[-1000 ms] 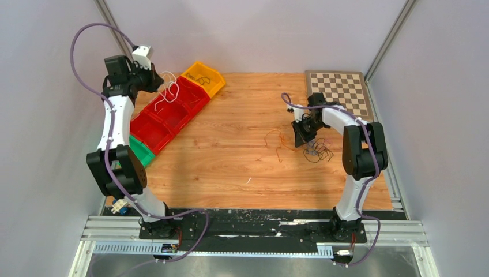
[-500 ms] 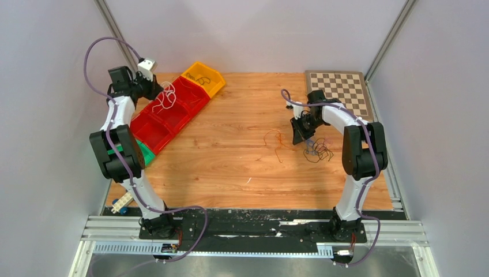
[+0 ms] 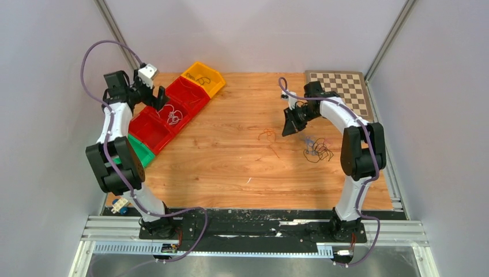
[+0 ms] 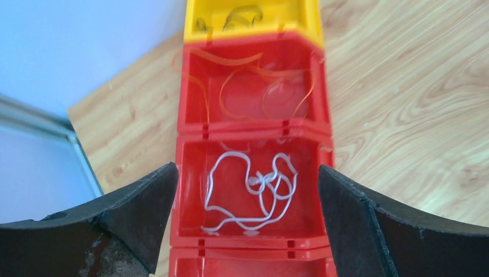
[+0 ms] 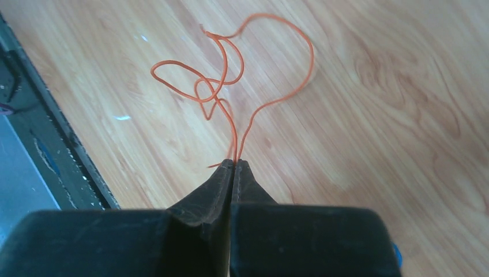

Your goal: Untangle the cables

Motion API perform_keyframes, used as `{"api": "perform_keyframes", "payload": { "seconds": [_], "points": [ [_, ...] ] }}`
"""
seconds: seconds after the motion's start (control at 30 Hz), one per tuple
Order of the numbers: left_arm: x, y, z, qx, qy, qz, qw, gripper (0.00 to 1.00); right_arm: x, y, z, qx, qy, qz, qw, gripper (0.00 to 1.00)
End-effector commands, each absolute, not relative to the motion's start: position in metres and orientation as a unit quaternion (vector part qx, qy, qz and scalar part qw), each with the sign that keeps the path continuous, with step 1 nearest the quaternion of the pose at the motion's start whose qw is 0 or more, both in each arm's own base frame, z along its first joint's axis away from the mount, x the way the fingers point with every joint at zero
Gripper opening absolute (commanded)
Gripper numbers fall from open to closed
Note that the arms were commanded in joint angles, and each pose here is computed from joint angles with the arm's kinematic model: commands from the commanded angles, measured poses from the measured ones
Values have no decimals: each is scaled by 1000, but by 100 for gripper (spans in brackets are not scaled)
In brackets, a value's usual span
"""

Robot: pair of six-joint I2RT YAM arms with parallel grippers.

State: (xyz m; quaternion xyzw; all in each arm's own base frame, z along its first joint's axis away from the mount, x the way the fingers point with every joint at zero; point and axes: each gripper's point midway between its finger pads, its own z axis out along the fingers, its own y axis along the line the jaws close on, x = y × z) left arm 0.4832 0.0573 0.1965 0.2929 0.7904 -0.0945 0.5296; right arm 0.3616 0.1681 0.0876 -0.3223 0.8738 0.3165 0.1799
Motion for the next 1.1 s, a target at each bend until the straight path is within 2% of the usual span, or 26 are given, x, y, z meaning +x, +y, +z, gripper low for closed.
{"api": "perform_keyframes", "payload": {
  "seconds": [0.0,0.2,0.4,0.63,0.8,0.87,0.9,0.93,0.97,1.0,1.07],
  "points": [
    [452,-5,259,339,736,-152,565,99,368,217,141,-354,823,383,224,0],
    [394,-133,219,381,719,-262,519,100,364,259,180,-382,786,419,246,0],
    [350,-221,224,403,669,-369,504,100,355,284,210,-407,755,443,261,0],
    [337,-260,223,434,649,-393,486,99,339,300,218,-431,735,453,260,0],
    [327,-274,212,470,644,-396,456,90,334,306,226,-438,726,460,263,0],
    [325,-277,207,475,647,-397,444,82,333,308,230,-442,721,462,267,0],
    [325,-278,206,476,649,-398,441,72,332,310,232,-444,719,464,267,0],
    [326,-278,205,477,652,-397,435,66,331,311,235,-445,716,466,269,0],
    [326,-278,205,478,654,-397,433,53,331,312,237,-447,713,467,271,0],
    [327,-277,206,479,656,-395,428,46,331,312,239,-448,712,468,273,0],
    [328,-276,211,480,660,-389,427,17,331,313,241,-448,711,467,274,0]
  ]
}}
